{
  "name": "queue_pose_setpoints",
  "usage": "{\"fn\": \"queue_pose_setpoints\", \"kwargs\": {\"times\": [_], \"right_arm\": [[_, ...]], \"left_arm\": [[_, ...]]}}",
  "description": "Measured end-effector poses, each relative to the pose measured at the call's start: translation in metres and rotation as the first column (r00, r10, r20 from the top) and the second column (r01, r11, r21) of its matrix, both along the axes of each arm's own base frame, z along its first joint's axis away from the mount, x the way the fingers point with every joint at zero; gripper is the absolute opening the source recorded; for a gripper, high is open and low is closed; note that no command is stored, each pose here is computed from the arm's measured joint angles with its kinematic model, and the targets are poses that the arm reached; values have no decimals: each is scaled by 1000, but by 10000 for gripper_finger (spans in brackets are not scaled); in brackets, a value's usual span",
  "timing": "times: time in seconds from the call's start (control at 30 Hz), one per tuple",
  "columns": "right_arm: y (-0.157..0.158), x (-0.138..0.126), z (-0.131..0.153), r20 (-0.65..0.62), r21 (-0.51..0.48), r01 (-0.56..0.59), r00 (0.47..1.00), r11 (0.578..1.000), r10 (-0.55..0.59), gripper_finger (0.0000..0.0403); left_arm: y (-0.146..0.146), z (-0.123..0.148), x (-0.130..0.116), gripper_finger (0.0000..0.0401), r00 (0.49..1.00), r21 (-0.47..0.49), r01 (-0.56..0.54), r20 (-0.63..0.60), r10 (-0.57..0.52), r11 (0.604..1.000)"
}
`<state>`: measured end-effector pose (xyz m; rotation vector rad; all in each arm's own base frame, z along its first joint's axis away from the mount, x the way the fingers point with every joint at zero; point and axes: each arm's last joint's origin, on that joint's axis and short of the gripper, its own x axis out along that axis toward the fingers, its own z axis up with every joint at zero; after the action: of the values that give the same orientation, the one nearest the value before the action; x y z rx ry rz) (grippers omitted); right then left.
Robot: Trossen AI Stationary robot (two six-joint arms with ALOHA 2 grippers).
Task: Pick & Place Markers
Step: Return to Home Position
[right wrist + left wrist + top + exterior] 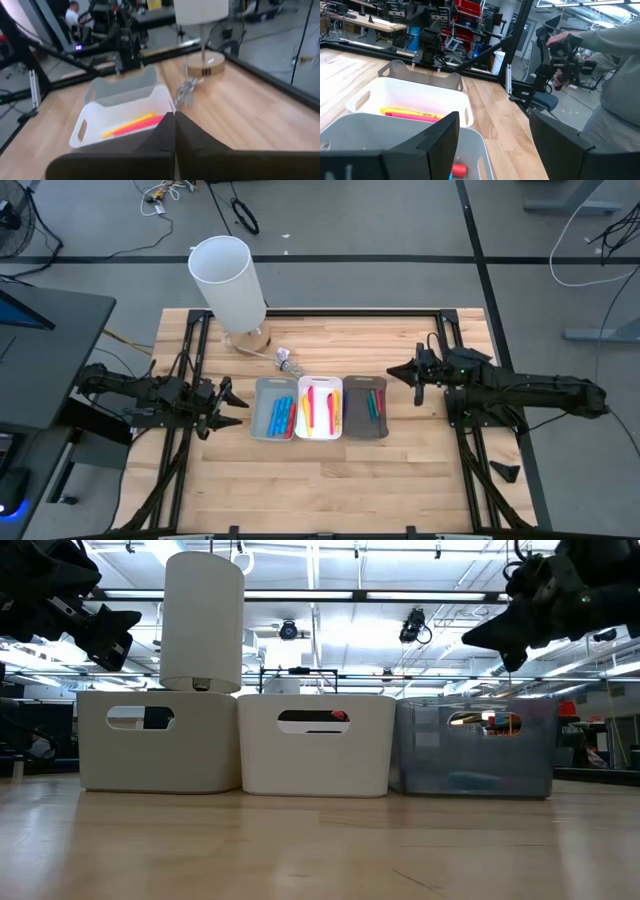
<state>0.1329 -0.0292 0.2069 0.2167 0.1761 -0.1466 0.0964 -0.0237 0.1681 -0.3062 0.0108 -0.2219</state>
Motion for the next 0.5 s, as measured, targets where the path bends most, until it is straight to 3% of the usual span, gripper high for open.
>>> {"fn": "queue_pose_setpoints", "kwargs": {"times": [0.5], "right_arm": [[-11,-20,-16,229,-65,137,966,988,-119,0]], "left_arm": [[0,0,0,248,1000,0,0,0,0,1000]]}}
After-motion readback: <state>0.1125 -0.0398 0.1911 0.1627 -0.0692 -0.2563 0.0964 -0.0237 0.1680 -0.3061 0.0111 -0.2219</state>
